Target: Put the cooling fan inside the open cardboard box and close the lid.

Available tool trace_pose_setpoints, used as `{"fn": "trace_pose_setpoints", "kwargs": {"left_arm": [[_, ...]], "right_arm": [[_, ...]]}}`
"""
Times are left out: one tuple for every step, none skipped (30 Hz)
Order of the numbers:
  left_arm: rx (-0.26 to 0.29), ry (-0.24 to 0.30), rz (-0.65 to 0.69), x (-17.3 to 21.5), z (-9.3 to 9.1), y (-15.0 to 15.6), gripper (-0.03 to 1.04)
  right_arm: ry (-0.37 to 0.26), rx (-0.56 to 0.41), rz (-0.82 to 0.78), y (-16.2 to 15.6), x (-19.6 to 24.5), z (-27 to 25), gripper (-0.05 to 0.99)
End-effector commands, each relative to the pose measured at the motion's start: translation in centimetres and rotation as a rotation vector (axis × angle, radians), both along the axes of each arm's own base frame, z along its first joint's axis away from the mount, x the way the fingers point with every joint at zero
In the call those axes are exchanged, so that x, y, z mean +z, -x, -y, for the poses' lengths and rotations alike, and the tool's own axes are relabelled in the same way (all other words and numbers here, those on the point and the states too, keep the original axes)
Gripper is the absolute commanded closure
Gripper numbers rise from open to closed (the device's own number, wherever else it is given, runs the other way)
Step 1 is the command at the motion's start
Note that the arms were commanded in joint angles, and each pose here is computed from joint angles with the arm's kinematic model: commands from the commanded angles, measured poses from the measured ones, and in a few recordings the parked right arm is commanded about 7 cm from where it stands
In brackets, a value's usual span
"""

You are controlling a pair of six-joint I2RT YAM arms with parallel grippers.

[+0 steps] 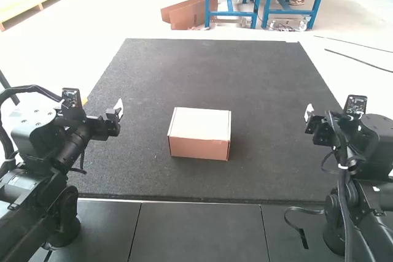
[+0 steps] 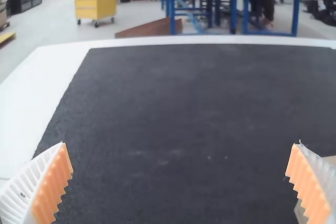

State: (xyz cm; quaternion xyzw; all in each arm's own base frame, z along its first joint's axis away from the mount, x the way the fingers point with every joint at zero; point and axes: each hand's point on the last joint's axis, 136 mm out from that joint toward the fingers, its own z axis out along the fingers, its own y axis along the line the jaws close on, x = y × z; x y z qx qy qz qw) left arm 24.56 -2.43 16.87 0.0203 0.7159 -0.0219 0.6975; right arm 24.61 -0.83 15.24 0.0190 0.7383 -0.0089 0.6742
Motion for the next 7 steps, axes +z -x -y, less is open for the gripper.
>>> {"fn": "trace_pose_setpoints", "kwargs": {"left_arm": [[0.002, 0.002, 0.012, 0.14, -0.11, 0.02, 0.04], [0.002, 0.002, 0.012, 0.14, -0.11, 0.02, 0.04], [0.002, 0.001, 0.011, 0.07, -0.11, 0.01, 0.04], [0.002, 0.002, 0.012, 0.14, -0.11, 0.02, 0.04], [0.002, 0.002, 0.014, 0.18, -0.11, 0.03, 0.04], [0.002, 0.002, 0.014, 0.18, -0.11, 0.03, 0.04], [0.002, 0.002, 0.014, 0.18, -0.11, 0.03, 0.04]], "right_arm": [[0.005, 0.030, 0.005, 0.02, 0.01, -0.58, 0.02], [0.005, 0.030, 0.005, 0.02, 0.01, -0.58, 0.02], [0.005, 0.030, 0.007, 0.01, 0.04, -0.58, 0.02], [0.005, 0.030, 0.007, 0.01, 0.04, -0.58, 0.02], [0.005, 0.030, 0.007, 0.02, 0.04, -0.58, 0.02], [0.005, 0.030, 0.007, 0.01, 0.04, -0.58, 0.02], [0.005, 0.030, 0.007, 0.01, 0.04, -0.58, 0.02]]}}
